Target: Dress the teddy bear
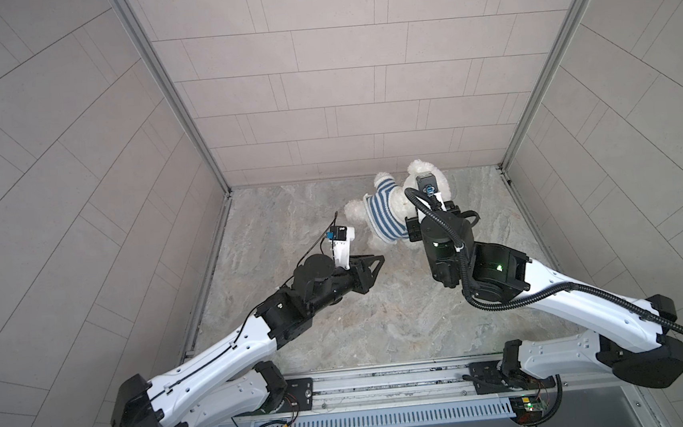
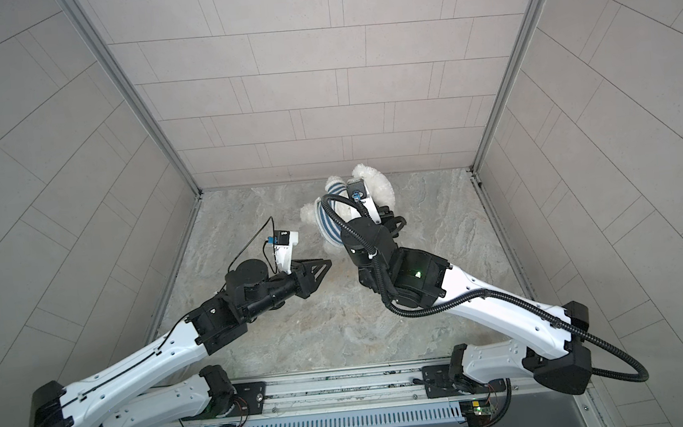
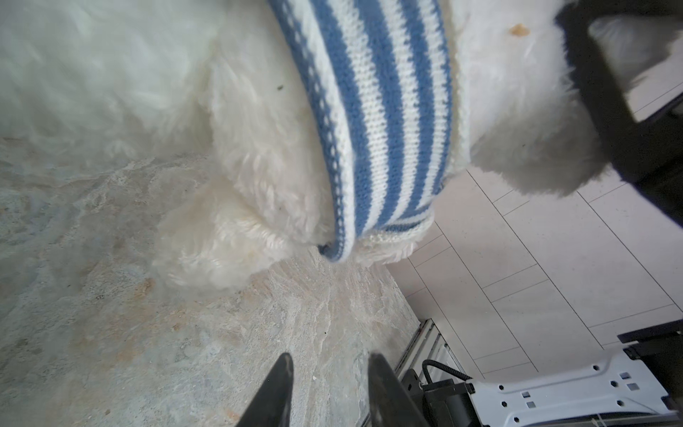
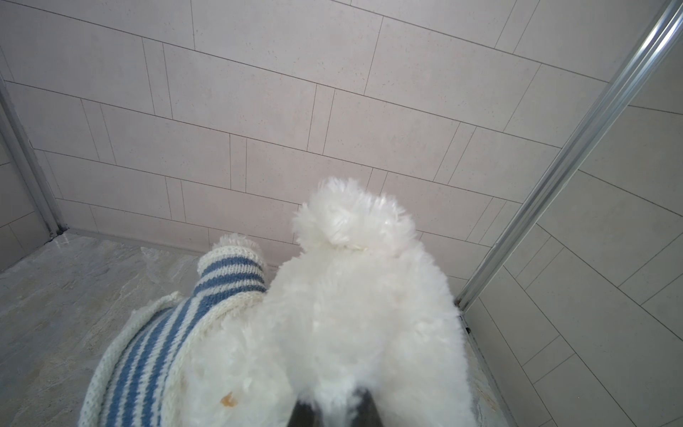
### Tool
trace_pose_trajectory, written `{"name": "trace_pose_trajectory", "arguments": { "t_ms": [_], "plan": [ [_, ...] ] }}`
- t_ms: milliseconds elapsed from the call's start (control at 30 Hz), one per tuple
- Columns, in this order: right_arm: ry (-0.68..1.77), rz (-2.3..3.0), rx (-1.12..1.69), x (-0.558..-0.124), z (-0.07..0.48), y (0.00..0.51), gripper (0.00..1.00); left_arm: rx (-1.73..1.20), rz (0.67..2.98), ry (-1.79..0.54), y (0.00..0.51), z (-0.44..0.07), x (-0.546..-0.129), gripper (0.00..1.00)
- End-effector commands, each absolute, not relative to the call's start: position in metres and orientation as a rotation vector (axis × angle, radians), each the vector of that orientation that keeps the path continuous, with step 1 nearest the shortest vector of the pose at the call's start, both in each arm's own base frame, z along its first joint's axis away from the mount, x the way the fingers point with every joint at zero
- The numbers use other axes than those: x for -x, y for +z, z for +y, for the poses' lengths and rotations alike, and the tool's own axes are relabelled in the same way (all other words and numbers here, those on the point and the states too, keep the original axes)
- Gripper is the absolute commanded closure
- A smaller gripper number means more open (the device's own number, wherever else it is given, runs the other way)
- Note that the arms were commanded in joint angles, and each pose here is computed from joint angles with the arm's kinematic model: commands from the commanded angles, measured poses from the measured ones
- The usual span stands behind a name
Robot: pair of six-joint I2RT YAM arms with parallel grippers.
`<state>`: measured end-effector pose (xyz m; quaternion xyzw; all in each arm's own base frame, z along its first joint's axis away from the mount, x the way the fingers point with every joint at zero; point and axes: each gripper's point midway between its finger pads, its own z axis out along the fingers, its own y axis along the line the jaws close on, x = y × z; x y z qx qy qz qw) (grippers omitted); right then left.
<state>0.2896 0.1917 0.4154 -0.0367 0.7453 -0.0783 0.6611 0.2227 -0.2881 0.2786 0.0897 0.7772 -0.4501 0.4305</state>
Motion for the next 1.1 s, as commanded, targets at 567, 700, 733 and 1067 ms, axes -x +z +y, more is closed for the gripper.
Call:
{"name": "trace_pose_trajectory", "arguments": {
  "t_ms": [567, 700, 733, 1067],
  "plan": [
    [-0.106, 1.671, -0.043, -0.284, 0.179, 0.429, 1.0, -0.132, 1.809, -1.091, 0.304, -0.326, -0.264, 0.76],
    [-0.113, 1.668, -0.04, -0.284, 0.178, 0.43, 1.0, -0.134, 1.826, -1.103, 0.298, -0.33, -0.263, 0.8],
    [-0.114, 1.668, -0.039, -0.284, 0.178, 0.43, 1.0, -0.133, 1.829, -1.102, 0.296, -0.329, -0.263, 0.8],
    [-0.117, 1.663, -0.033, -0.285, 0.179, 0.432, 1.0, -0.137, 1.844, -1.091, 0.288, -0.326, -0.259, 0.87]
  ]
}}
